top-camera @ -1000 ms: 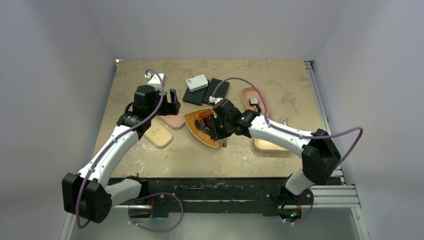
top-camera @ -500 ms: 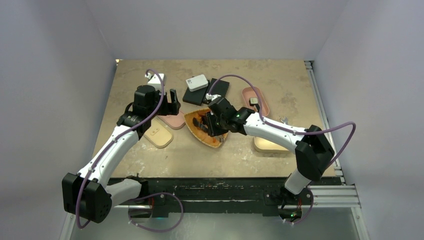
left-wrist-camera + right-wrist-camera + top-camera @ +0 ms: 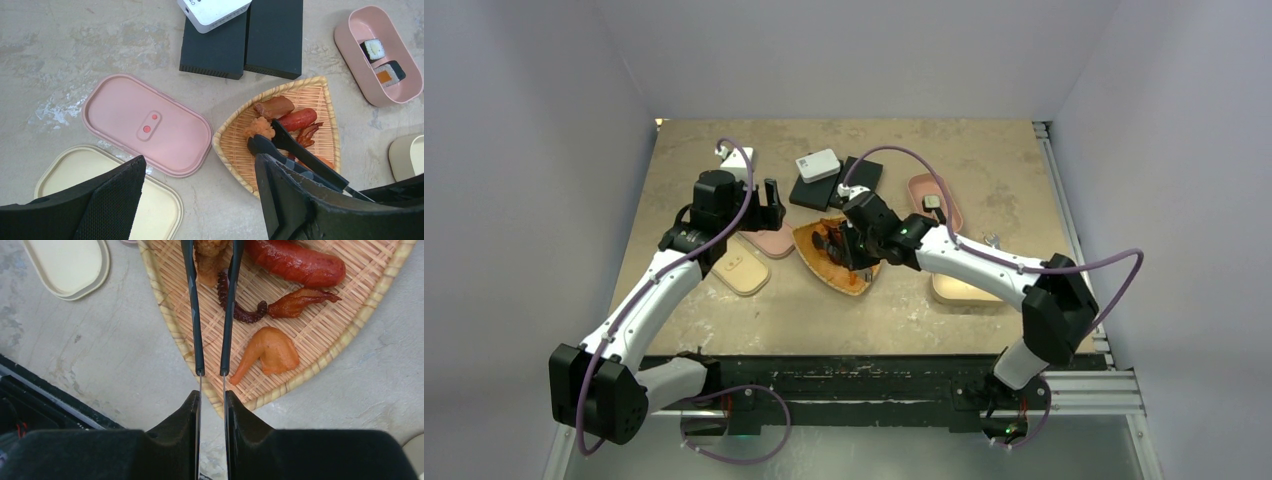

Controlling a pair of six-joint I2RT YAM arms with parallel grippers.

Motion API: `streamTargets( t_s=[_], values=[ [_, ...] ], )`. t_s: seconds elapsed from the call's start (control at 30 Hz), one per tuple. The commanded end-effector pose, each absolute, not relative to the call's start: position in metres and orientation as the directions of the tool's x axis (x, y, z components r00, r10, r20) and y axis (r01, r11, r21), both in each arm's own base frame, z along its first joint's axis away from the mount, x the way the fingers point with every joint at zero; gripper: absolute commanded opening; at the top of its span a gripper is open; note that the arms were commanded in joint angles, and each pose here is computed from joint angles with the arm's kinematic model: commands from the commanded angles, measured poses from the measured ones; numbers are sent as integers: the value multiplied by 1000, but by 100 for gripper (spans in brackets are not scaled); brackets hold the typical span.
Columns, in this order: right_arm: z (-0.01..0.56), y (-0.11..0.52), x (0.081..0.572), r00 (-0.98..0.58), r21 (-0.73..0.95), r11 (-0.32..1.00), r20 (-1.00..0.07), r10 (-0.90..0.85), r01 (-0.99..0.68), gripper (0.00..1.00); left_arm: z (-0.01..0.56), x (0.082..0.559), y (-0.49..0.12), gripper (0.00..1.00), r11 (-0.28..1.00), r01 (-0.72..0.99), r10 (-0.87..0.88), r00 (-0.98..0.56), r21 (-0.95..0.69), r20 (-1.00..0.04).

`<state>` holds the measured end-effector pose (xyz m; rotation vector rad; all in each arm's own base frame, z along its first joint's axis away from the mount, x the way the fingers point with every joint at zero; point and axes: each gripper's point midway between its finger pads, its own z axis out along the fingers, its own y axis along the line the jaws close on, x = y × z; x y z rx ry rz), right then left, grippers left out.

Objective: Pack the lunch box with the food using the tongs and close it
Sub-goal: Pick up the fake food from the plate, then place the fake food in the packing box.

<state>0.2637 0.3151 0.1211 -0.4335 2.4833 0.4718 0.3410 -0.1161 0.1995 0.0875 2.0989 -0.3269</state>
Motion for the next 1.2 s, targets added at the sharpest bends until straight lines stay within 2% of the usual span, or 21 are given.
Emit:
streamTargets(
  t_s=[0.0,0.47,0.53,1.17],
  values=[
    [173,320,265,-728,298,853,-673,-131,-429,0,198,341,-115,79,961,205,-56,-519,-188,-853],
    [203,292,255,-696,290,872,-714,-77,-393,0,199,341,-115,79,960,205,-57,-518,-189,-853],
    [201,287,251,-717,290,882,-693,-75,-372,0,199,341,-115,79,961,204,-57,-518,-188,-854],
    [201,161,319,-673,174,977,-738,47,-123,0,201,341,-114,79,961,202,-59,-512,-187,-857]
  ],
)
